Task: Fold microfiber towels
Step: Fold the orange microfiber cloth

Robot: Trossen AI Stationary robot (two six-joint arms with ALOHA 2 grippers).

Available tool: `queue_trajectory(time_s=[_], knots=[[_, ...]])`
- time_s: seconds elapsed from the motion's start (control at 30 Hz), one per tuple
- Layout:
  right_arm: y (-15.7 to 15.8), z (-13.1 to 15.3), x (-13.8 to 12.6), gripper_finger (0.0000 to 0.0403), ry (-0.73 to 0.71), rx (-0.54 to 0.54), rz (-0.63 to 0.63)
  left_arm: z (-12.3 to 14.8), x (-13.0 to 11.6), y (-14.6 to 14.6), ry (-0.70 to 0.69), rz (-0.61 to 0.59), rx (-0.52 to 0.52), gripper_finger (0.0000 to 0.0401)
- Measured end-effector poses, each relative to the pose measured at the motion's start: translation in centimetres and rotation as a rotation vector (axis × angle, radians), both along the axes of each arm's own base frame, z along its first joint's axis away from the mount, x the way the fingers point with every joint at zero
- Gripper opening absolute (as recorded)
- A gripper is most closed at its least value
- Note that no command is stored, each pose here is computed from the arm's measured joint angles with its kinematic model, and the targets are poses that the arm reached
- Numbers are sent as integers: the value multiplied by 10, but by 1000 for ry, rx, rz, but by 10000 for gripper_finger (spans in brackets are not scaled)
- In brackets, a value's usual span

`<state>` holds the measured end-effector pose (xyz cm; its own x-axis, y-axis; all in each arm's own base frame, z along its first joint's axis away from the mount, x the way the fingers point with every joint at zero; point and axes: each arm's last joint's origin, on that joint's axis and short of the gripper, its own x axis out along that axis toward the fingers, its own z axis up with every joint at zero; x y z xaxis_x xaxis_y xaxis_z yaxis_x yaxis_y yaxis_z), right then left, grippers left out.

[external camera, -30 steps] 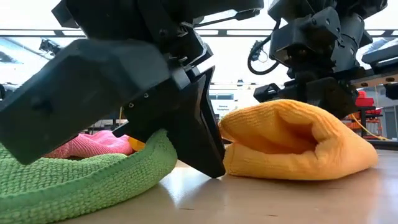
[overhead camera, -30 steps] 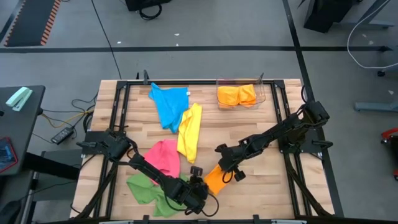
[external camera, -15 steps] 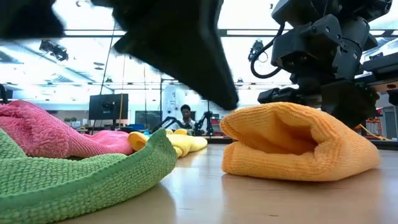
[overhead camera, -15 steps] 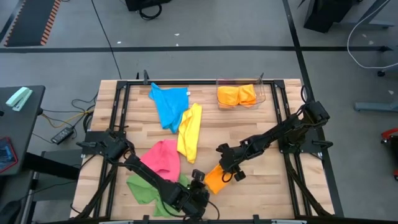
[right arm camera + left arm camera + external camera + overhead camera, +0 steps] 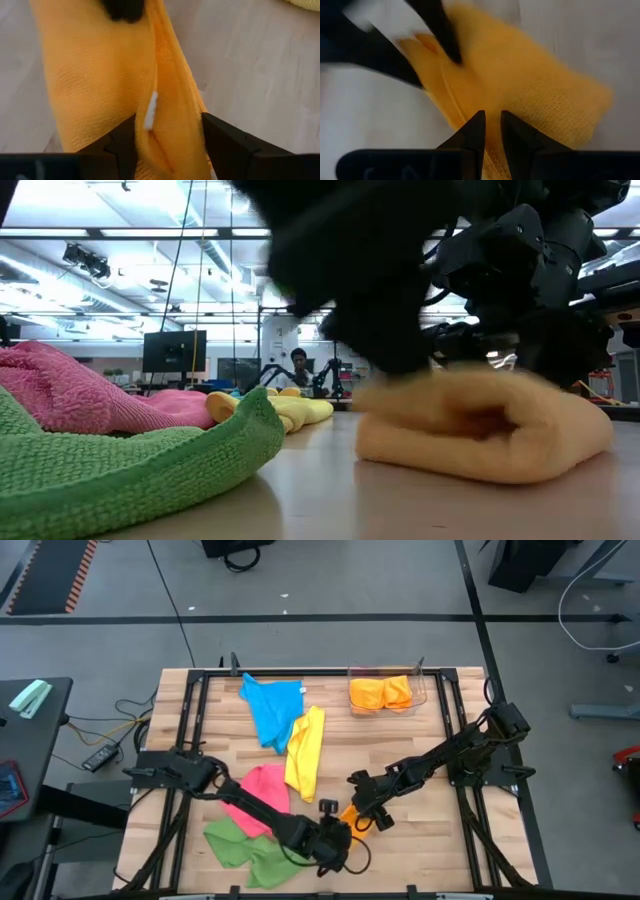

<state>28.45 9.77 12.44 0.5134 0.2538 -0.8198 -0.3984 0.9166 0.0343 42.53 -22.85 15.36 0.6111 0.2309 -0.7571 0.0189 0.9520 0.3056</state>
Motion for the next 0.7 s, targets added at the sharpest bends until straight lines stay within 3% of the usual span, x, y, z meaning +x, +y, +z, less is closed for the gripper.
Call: queue_trajectory(time_s=[0.27, 0.5, 0.7], knots=[[-1, 20, 0, 210, 24, 10, -25, -20, 0, -2, 63, -23, 1, 54], [1, 62, -3, 210, -118, 65, -16, -20, -2, -4, 70, -21, -3, 46], [17, 42, -18, 209, -244, 211, 58, -21, -5, -4, 89, 8, -9, 47]])
